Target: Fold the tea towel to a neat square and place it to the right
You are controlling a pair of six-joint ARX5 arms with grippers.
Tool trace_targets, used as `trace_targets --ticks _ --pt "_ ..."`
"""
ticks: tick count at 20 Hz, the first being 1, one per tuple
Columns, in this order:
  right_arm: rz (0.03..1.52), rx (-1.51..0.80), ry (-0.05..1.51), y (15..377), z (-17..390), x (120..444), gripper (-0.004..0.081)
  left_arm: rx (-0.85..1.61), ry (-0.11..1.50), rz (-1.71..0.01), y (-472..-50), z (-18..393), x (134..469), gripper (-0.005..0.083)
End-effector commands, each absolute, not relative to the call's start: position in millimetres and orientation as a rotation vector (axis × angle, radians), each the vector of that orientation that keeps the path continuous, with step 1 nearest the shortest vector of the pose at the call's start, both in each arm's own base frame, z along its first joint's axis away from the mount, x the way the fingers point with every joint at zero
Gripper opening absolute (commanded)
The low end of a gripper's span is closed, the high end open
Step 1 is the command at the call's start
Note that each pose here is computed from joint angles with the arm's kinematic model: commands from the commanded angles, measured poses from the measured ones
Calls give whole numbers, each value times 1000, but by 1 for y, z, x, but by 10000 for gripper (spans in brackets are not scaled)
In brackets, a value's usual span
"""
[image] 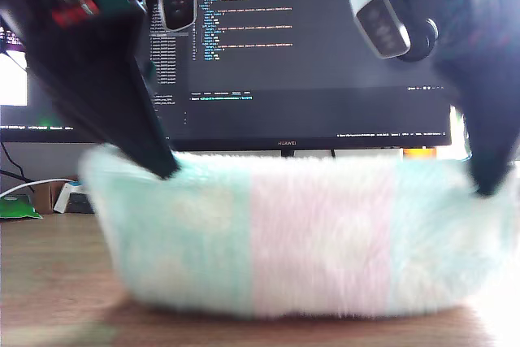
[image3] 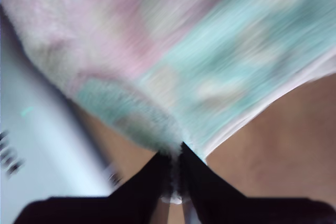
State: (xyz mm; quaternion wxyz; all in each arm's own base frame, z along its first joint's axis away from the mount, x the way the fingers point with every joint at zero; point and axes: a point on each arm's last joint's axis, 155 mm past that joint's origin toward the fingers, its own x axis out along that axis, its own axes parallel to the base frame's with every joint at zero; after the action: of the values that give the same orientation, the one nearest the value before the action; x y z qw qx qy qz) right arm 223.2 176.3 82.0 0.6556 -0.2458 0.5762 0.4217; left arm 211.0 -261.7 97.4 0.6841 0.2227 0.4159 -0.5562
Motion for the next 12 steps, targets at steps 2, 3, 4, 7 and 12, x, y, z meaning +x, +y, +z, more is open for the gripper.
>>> trace_targets --ticks 2,3,4,7,12 --pt "915 -581 1271 173 76 239 -13 514 879 -1210 -257 97 230 -21" --pt "899 -590 1268 171 74 244 -13 505 865 -1196 -256 98 237 -21" --pt "873 -602 1266 168 70 250 -13 503 858 -1180 -254 97 244 -21" --pt "836 -602 1231 166 64 270 -13 490 884 -1146 -250 81 259 -21" --pt "780 -622 1188 165 51 298 -13 520 871 -1127 -253 55 282 -21"
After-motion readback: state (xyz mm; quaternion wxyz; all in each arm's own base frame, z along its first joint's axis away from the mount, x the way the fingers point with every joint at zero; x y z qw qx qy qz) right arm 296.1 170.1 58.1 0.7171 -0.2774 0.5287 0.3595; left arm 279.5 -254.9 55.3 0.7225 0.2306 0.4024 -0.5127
